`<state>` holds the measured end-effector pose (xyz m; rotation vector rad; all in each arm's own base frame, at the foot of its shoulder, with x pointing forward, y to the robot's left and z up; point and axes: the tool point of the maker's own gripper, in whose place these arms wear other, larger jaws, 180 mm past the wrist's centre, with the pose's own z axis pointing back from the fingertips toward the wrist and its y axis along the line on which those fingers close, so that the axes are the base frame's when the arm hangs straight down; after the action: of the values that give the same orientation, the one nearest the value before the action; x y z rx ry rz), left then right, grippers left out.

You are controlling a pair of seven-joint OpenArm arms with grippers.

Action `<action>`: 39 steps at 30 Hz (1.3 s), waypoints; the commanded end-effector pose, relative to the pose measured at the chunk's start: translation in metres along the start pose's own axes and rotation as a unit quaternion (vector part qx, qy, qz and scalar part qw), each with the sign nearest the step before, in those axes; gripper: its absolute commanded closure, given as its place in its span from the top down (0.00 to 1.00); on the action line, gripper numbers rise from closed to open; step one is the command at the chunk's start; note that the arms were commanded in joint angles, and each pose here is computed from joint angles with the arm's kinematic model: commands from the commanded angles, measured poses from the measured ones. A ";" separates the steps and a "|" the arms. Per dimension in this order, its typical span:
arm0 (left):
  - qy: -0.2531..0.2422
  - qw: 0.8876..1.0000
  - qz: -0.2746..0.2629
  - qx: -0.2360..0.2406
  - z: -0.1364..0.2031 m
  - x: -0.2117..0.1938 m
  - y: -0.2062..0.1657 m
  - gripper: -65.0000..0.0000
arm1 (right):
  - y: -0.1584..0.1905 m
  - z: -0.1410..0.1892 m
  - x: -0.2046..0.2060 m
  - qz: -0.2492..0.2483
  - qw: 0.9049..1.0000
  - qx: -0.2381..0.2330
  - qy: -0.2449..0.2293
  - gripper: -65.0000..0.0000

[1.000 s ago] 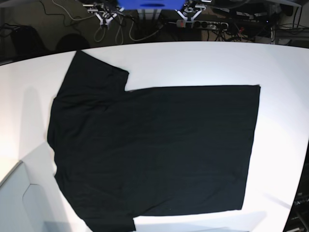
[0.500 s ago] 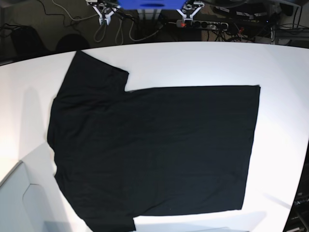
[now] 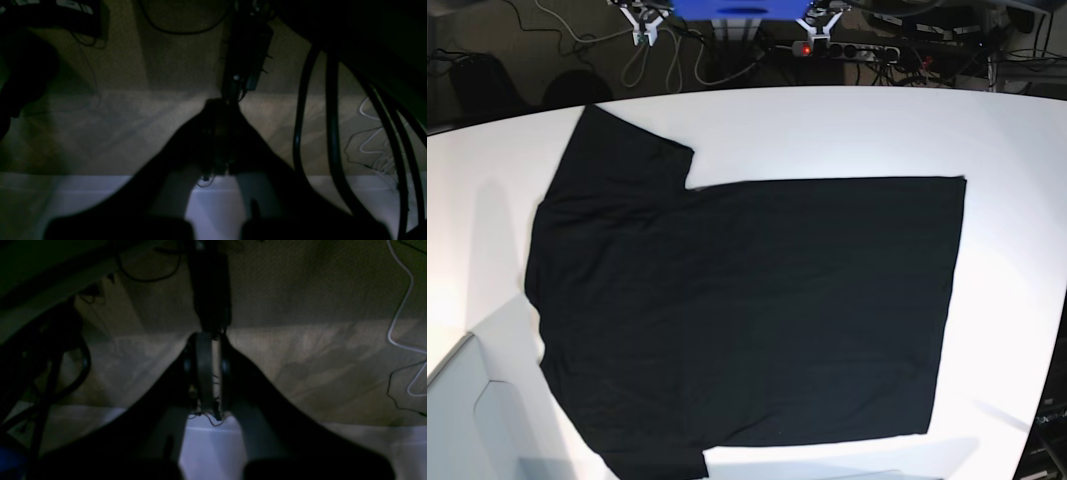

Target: Fold the T-shirt properly

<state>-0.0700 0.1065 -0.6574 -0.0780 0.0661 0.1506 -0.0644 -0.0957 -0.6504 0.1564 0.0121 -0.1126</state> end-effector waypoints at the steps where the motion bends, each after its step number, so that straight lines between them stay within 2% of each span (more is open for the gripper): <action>1: 0.003 1.000 0.000 -0.018 0.000 -0.004 -0.013 0.00 | -0.010 0.001 -0.003 -0.003 1.000 -0.013 0.001 0.00; 8: 0.007 1.000 -0.002 -0.009 0.001 -0.007 0.000 0.00 | -0.030 0.005 0.002 0.002 1.000 -0.028 -0.007 0.00; 14: 0.012 1.000 -0.002 -0.008 0.001 -0.014 0.001 0.00 | -0.033 0.006 0.003 0.003 0.999 -0.030 -0.020 0.00; 19: 0.013 1.000 -0.002 -0.008 0.001 -0.016 0.002 0.00 | -0.030 0.005 -0.007 0.006 1.000 -0.027 0.004 0.00; 30: 0.020 0.999 -0.001 0.034 0.009 -0.032 0.059 0.00 | -0.049 0.013 -0.031 0.007 0.999 -0.041 0.017 0.00; 36: -0.022 0.999 -0.016 0.024 0.021 -0.028 0.054 0.00 | -0.053 0.031 -0.023 0.028 0.998 -0.039 -0.027 0.00; 39: -0.030 0.999 -0.018 0.021 0.028 -0.032 0.053 0.00 | -0.060 0.041 -0.023 0.039 0.998 -0.043 -0.026 0.00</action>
<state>-0.1016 0.1510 -0.6322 -0.0422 -0.0004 0.1160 -0.0916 -0.1504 -0.6198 0.0868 -0.0347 -0.0344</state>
